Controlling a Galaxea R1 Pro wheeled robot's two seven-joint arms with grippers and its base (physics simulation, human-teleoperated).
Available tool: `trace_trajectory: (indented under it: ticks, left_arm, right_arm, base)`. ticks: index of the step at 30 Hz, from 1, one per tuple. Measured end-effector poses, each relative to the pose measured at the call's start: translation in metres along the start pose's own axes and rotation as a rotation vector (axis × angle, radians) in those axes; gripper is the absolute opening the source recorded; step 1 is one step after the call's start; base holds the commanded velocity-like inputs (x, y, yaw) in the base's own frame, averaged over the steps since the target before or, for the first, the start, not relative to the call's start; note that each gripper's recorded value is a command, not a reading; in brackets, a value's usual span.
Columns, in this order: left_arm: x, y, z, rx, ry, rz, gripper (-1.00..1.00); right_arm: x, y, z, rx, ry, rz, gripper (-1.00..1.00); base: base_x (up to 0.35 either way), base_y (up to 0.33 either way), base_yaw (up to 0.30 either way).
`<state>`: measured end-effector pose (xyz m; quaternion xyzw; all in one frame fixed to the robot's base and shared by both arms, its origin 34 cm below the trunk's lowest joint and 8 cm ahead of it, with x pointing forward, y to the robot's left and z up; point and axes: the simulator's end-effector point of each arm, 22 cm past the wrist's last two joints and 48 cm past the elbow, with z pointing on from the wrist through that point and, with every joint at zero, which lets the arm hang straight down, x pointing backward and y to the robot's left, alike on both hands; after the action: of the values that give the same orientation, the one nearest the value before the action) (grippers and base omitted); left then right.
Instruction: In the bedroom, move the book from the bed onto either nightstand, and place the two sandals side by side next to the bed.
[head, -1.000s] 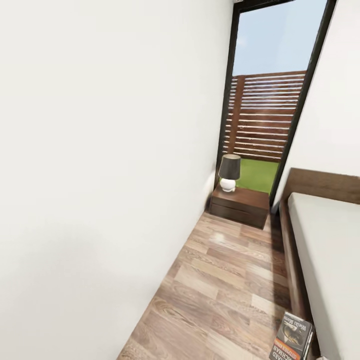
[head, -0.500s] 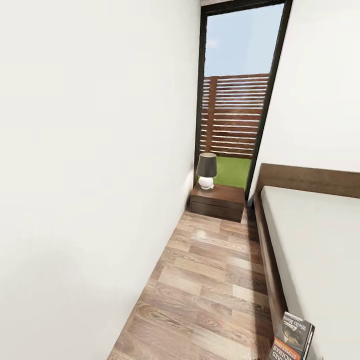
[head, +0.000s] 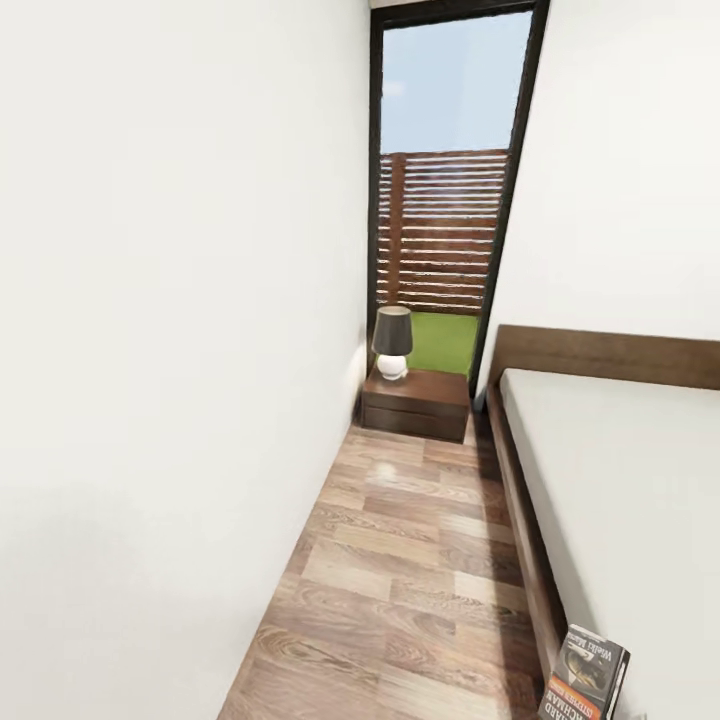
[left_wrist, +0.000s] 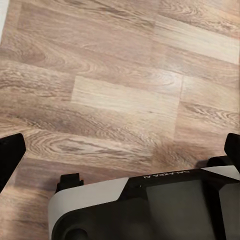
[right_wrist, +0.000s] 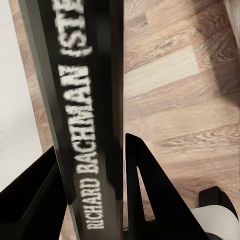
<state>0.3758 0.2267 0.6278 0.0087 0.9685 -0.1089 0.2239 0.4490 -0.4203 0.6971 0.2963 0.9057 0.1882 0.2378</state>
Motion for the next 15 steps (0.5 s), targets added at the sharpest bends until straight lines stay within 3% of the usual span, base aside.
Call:
trace_trajectory:
  ticks: [6,15]
  left_arm:
    - [0.0000,0.0000,0.0002,0.000,0.001,0.000,1.00]
    - [0.0000,-0.0001,0.0002,0.000,0.001,0.000,1.00]
  right_arm:
    - [-0.0002,0.0001,0.0002,0.000,0.000,0.000,-1.00]
    - [0.0001,-0.0003,0.0001,0.000,0.001,0.000,-1.00]
  base:
    - [0.033,0.024,-0.083]
    - [0.002,0.001,-0.277]
